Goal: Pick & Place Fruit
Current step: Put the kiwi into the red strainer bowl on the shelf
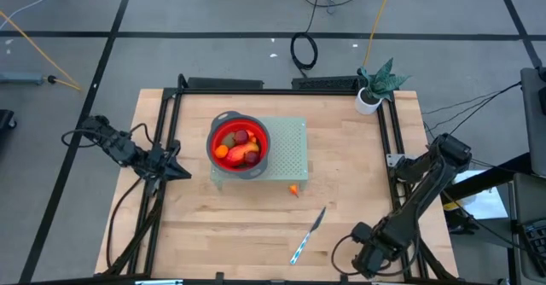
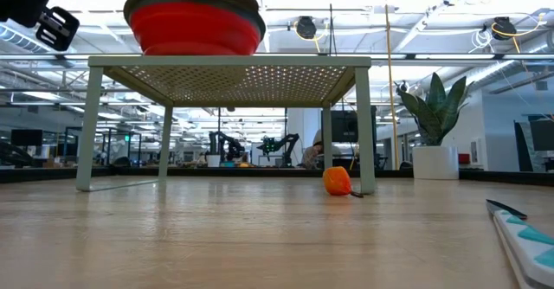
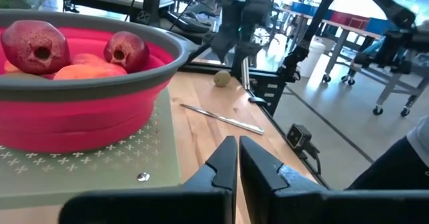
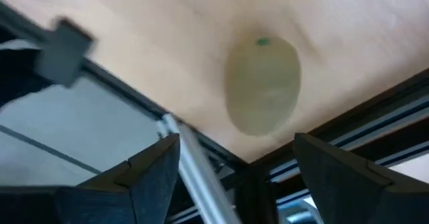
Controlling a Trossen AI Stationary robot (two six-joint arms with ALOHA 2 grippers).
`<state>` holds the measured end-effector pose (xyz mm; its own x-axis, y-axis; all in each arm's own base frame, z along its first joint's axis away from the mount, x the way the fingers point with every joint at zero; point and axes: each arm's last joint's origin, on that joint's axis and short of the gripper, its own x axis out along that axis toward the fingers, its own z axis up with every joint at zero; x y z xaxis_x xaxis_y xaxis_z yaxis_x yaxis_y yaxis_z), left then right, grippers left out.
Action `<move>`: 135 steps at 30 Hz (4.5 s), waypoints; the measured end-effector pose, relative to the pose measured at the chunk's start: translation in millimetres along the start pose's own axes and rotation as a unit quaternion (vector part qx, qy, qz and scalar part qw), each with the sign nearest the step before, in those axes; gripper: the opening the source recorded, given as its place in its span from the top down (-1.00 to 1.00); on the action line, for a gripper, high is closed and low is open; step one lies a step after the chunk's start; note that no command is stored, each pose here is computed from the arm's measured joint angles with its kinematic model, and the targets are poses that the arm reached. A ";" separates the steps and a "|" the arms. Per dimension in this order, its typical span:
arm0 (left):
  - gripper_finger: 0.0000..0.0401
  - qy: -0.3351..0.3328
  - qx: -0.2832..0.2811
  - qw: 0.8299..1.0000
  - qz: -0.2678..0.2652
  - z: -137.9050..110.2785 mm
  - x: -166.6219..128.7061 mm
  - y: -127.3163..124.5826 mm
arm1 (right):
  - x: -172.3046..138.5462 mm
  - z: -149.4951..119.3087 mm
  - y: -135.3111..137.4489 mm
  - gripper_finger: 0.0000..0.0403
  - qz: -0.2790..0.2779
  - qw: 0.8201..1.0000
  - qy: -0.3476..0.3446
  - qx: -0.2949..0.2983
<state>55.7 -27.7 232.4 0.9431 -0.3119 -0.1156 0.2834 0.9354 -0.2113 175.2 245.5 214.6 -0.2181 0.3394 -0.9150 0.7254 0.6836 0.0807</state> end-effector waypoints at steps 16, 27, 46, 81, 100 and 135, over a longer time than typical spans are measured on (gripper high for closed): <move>0.92 -0.001 -0.025 1.000 -0.001 0.3 0.0 -0.1 | 56.3 26.4 -26.7 -0.43 0.014 0.999 0.033 0.018; 0.95 -0.002 -0.037 0.999 -0.001 0.4 0.0 -0.1 | 74.7 35.6 -34.9 -0.34 0.060 0.996 0.052 0.040; 0.96 -0.004 -0.032 0.999 -0.001 0.8 0.0 -0.2 | 34.5 34.2 -35.1 0.02 0.194 0.974 -0.094 0.070; 0.90 -0.001 -0.007 0.999 0.033 -0.9 -0.1 2.2 | -145.9 95.6 -40.4 0.02 0.332 0.581 -0.714 -0.206; 0.90 -0.002 -0.029 0.995 0.099 -3.5 -0.7 6.6 | -180.7 119.9 -55.5 0.01 -0.015 0.360 -0.847 -0.390; 0.90 0.013 -0.031 0.993 0.115 -7.2 -1.2 8.3 | -247.4 158.4 -48.1 0.01 0.039 0.500 -0.808 -0.311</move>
<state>55.7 -20.8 223.7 0.9765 -0.0961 -0.1928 0.0492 0.9708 -0.2350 297.6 26.3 374.5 0.9707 -0.2398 0.0155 0.2376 0.9481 -0.2111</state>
